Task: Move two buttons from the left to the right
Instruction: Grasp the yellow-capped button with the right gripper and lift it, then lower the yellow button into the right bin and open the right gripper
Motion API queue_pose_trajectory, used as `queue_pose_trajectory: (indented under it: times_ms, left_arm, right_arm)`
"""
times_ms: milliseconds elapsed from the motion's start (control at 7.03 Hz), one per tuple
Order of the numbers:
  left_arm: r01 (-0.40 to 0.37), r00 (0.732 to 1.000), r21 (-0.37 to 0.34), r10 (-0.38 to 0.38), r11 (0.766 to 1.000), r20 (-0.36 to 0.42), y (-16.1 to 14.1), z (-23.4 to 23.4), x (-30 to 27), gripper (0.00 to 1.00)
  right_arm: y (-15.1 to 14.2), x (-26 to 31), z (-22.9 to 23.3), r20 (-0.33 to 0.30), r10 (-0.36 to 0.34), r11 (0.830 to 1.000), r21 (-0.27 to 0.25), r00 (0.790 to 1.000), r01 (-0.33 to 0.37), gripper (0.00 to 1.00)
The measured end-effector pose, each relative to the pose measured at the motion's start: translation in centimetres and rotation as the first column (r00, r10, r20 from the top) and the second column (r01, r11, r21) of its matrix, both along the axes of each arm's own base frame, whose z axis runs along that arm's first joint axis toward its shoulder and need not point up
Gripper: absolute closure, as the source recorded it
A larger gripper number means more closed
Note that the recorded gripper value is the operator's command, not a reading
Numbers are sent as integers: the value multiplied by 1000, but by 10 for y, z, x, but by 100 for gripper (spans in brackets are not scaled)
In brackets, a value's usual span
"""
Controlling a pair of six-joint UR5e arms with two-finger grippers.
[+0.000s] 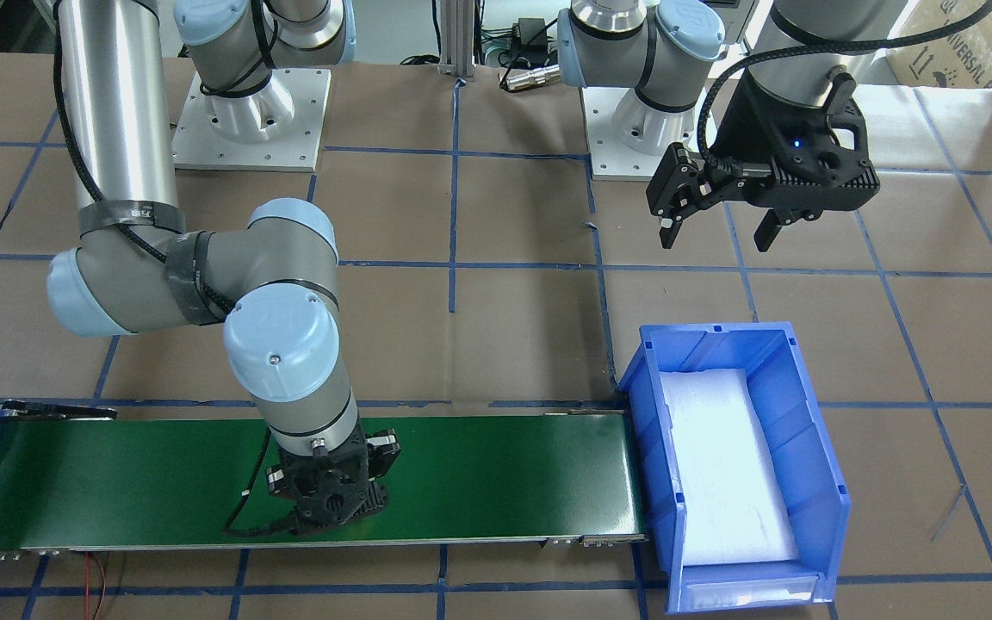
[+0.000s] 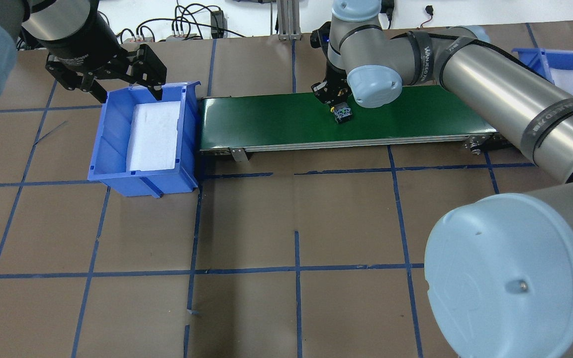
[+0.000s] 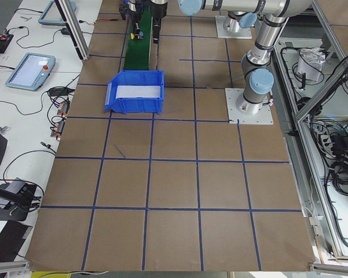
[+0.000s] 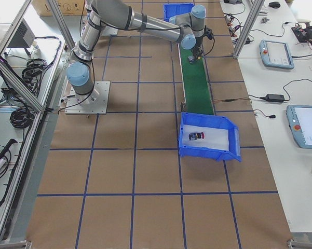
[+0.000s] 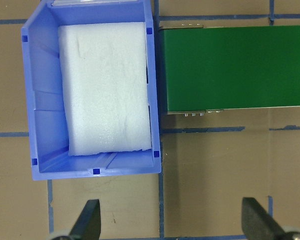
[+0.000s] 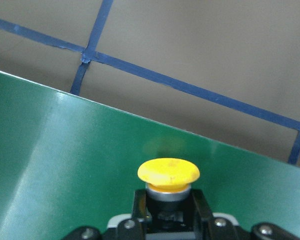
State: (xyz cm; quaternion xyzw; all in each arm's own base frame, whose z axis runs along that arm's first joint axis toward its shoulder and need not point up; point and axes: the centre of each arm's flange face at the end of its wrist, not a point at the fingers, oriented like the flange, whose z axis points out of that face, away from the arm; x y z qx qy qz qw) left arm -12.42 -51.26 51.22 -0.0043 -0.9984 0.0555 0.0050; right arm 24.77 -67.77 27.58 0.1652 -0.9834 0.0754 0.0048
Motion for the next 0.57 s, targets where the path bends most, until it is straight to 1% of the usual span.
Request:
queue_pose_trajectory:
  times_ms: [142,285,569]
  left_arm:
    - [0,1000,-3,0,1000,0,0,0,0,0]
    - [-1,1000,-4,1,1000,-1,0,0,0,0]
    - [-2,1000,-5,2,1000,-2,-1,0,0,0]
  right_arm:
    - [-8,-32,19,3,-36,999,-9,999,36,91]
    - [-15,-81,41,8,-82,997,-13,997,82,91]
    - [-14,-196,79,7,-158,987,4,987,158,91]
